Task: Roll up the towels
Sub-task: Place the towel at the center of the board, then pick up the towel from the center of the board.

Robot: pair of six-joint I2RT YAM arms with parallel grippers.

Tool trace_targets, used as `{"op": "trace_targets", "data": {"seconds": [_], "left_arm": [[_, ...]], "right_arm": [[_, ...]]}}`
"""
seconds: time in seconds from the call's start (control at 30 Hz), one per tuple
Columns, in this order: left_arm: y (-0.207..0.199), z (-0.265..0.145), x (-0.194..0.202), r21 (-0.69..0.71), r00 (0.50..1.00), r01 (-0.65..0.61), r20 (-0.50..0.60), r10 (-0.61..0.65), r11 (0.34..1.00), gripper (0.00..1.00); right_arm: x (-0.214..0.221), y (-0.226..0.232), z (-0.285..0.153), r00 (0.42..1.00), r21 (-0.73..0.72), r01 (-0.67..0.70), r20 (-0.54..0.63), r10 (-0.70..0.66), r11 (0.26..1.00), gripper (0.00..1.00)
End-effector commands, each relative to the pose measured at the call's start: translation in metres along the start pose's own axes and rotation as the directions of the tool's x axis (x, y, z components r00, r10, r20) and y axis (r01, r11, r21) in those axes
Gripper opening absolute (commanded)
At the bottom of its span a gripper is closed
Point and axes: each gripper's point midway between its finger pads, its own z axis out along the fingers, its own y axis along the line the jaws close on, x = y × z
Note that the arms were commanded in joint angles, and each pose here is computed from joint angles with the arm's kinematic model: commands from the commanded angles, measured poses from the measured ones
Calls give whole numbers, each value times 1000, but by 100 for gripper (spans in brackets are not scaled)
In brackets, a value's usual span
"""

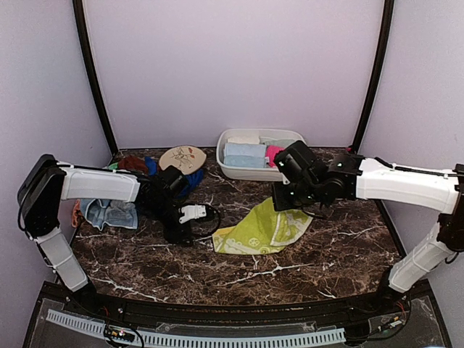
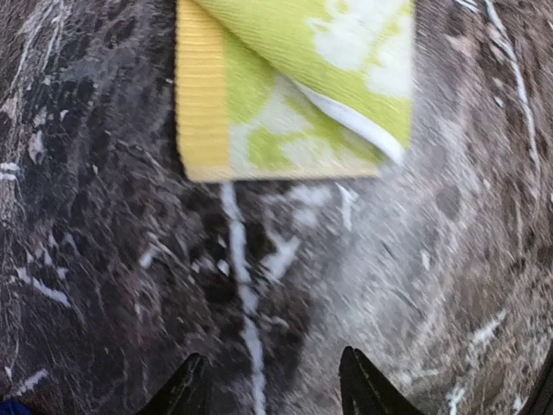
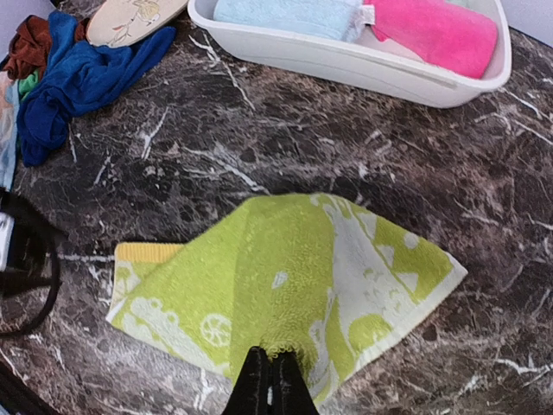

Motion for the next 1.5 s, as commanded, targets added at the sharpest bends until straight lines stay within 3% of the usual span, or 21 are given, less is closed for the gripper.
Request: {"op": "trace_targets", "data": {"seconds": [0.0,0.17,0.3,0.43,0.5,0.7,0.73,0.77,0.83,0.97,1.1,1.3,1.37,1.47], "left_arm": [[44,6,-50,-71,993,84,87,-78,994,51],[49,27,-73,36,979,177,93,-180,983,51],[35,36,-73,135,974,205,68,-215,969,49],[20,45,-64,193,976,208,29,-218,959,46],[15,50,-59,205,977,209,4,-214,956,44],[20,61,-50,168,975,224,-47,-219,960,21],[20,61,-52,169,974,227,-46,-223,959,16],[21,60,-55,169,973,231,-41,-227,958,3],[27,54,-62,153,973,232,-34,-229,961,0],[61,17,-73,-12,978,209,-27,-209,978,0],[100,-54,-85,-224,984,179,61,-169,958,0],[105,-137,-94,-398,991,82,132,-31,914,0],[111,-158,-98,-478,992,46,128,18,877,0],[128,-199,-110,-639,986,-31,104,127,768,0]], "right_arm": [[42,-36,-17,995,47,-71,-64,74,996,0],[77,-50,-28,982,-4,-169,-91,168,986,3],[92,-52,-30,974,-42,-201,-111,195,979,19],[99,-50,-30,975,-55,-183,-142,174,982,46],[94,-54,-34,978,-35,-175,-124,169,984,50],[64,-74,-45,982,19,-180,-56,181,983,59],[60,-79,-45,981,30,-187,-45,188,982,60],[55,-86,-43,979,47,-197,-36,198,979,60],[49,-103,-36,978,85,-205,-27,208,975,61],[41,-128,-14,978,149,-200,-31,207,968,61],[38,-133,16,985,202,-141,-67,157,969,59],[18,-108,61,991,147,-77,-102,92,986,58],[2,-98,67,994,123,-67,-79,77,990,58],[-27,-79,72,998,54,-60,-26,61,997,59]]}}
